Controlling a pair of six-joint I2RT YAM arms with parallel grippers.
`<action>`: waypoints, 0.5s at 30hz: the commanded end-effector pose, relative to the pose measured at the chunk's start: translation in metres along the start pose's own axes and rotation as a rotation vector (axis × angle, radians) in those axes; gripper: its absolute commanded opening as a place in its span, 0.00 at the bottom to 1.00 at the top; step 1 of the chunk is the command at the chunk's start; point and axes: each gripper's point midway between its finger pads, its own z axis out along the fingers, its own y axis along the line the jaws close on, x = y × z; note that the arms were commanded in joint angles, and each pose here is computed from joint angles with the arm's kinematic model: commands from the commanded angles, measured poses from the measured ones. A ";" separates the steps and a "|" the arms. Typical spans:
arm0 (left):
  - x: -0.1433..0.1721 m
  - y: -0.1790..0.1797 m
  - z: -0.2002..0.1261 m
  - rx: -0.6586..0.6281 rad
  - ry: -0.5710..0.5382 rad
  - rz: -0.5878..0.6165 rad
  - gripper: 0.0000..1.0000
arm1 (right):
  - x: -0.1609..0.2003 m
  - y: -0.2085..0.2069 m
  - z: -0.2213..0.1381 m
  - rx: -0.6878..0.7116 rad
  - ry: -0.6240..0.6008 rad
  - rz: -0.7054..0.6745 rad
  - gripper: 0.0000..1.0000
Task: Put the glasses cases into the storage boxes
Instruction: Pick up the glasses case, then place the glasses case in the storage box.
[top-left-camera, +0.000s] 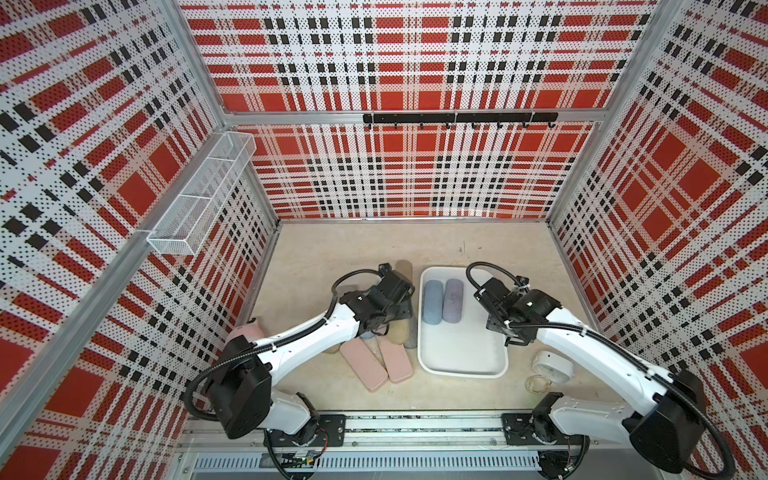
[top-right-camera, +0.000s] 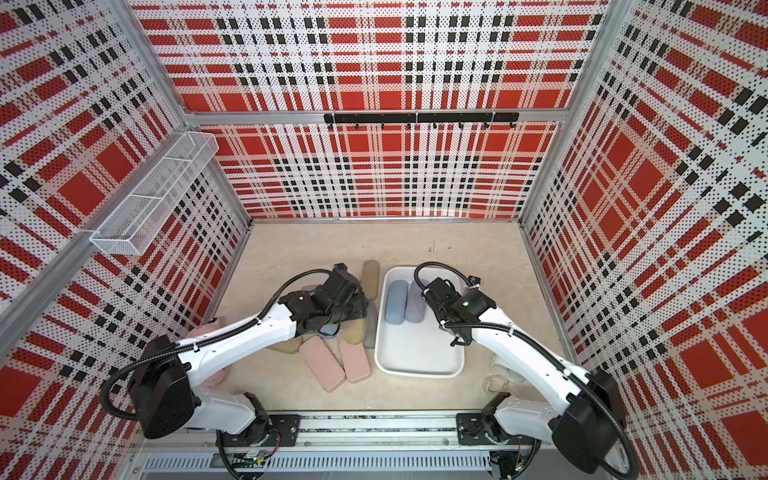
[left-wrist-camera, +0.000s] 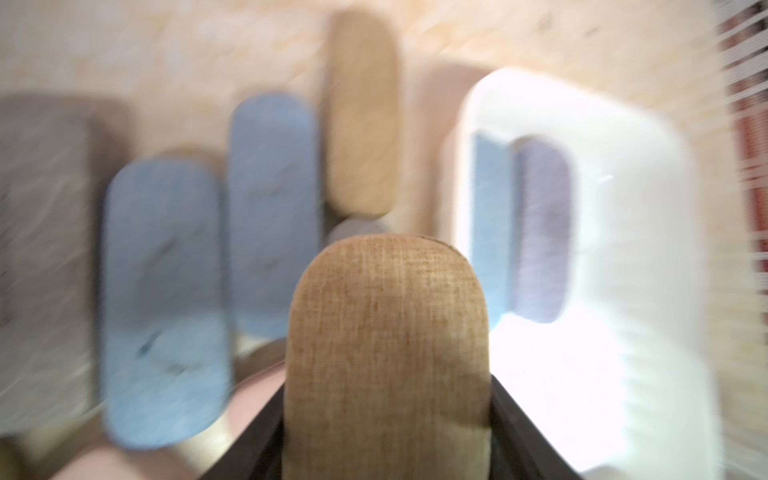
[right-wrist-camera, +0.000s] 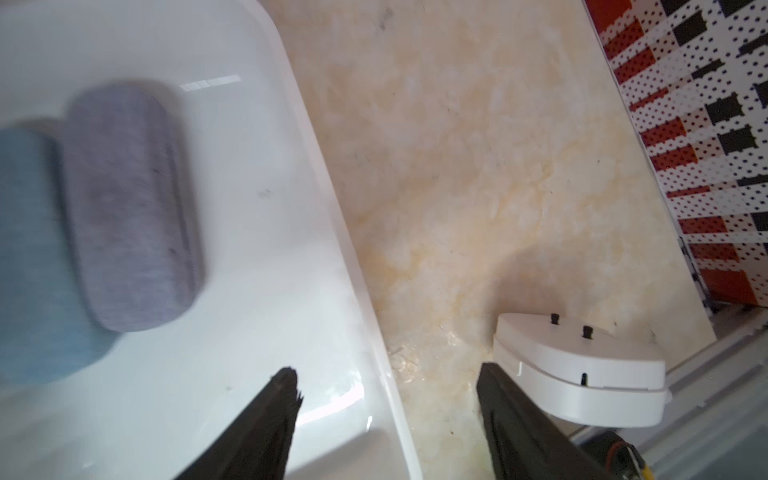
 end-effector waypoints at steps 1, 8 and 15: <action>-0.007 -0.048 0.005 0.085 0.002 0.048 0.50 | -0.022 -0.007 -0.022 0.003 -0.068 0.044 0.73; 0.009 -0.152 0.047 0.205 0.061 0.157 0.49 | -0.053 -0.005 -0.053 -0.059 -0.138 0.153 0.75; 0.032 -0.200 0.097 0.263 0.135 0.180 0.47 | -0.047 0.002 -0.053 -0.117 -0.105 0.162 0.74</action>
